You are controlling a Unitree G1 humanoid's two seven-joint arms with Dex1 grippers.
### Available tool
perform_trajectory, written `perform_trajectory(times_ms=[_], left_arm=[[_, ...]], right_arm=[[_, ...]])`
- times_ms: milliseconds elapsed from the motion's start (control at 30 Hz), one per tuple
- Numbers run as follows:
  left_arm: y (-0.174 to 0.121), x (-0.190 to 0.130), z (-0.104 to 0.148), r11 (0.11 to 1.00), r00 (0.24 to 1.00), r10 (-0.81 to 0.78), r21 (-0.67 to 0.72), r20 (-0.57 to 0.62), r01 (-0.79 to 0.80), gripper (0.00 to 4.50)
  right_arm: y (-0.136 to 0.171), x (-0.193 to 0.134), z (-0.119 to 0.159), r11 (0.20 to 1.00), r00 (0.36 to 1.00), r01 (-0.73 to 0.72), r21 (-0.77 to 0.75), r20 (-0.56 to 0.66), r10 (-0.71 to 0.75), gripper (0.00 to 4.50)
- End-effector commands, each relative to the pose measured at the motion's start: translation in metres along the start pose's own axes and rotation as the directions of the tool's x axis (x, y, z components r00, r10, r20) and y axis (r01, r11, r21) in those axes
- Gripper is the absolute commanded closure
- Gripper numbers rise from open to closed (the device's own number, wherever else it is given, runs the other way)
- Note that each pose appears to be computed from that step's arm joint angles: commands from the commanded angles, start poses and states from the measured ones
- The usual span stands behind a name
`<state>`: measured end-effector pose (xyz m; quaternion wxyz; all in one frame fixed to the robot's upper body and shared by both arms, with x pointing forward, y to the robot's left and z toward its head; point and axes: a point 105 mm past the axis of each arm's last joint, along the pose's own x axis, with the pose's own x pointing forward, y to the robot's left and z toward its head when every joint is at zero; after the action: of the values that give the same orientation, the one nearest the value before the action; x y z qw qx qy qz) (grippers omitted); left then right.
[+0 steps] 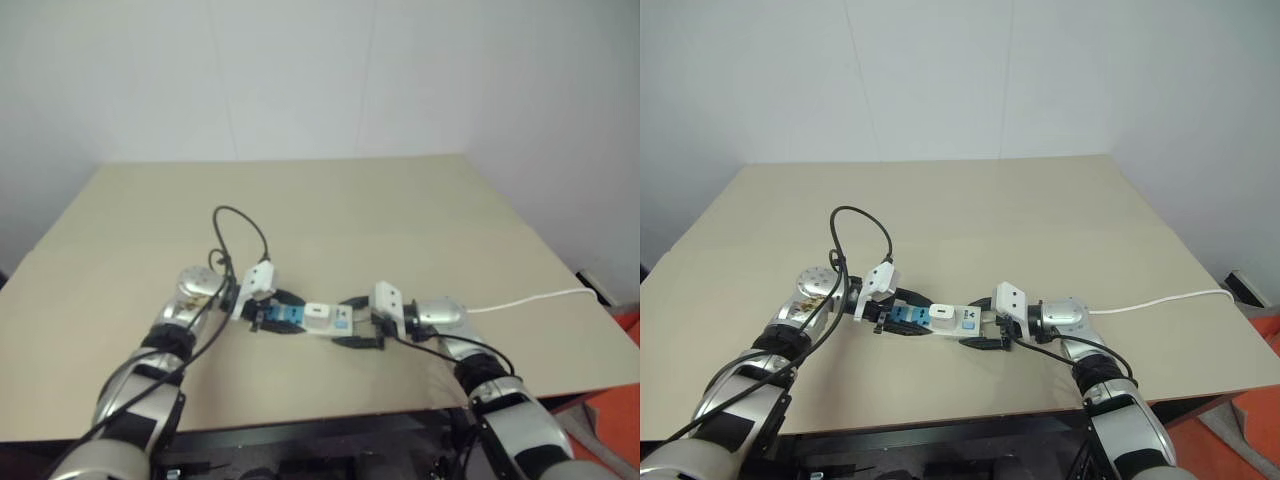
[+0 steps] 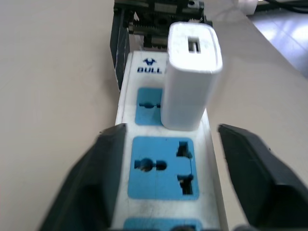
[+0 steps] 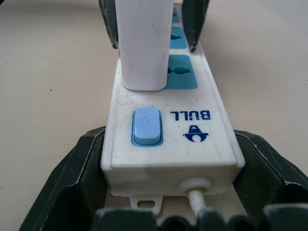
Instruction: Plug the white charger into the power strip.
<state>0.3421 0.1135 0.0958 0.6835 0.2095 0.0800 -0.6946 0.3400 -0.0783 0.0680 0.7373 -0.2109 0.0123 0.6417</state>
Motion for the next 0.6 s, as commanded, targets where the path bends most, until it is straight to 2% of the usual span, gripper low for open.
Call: perform_trajectory(times_ms=[33, 67, 233, 433, 533, 600], left_arm=[[-0.006, -0.007, -0.005, 0.999, 0.999, -0.031, -0.024, -0.017, 0.031, 0.18], [-0.006, -0.012, 0.0, 0.999, 0.999, -0.038, -0.02, -0.001, 0.038, 0.04], [-0.005, -0.035, 0.015, 1.0, 0.999, -0.02, -0.023, 0.027, 0.021, 0.04], [0.006, -0.069, 0.033, 0.994, 0.989, 0.108, -0.029, 0.103, -0.105, 0.04], [0.009, -0.09, 0.035, 0.98, 0.974, 0.197, -0.033, 0.114, -0.194, 0.04], [0.008, -0.102, 0.035, 0.971, 0.964, 0.237, -0.045, 0.12, -0.233, 0.0]], right_arm=[[0.011, 0.002, -0.014, 0.999, 0.997, -0.041, 0.021, -0.061, 0.042, 1.09], [0.011, 0.002, -0.014, 0.999, 0.997, -0.04, 0.021, -0.061, 0.041, 1.09], [0.011, 0.002, -0.014, 0.999, 0.997, -0.038, 0.023, -0.062, 0.039, 1.09], [0.006, 0.0, -0.013, 1.0, 0.998, -0.006, 0.02, -0.062, 0.007, 1.09], [0.002, -0.004, -0.007, 0.995, 0.999, -0.027, 0.096, -0.029, 0.03, 1.09], [0.0, -0.008, -0.002, 0.992, 0.999, -0.04, 0.119, -0.012, 0.042, 0.37]])
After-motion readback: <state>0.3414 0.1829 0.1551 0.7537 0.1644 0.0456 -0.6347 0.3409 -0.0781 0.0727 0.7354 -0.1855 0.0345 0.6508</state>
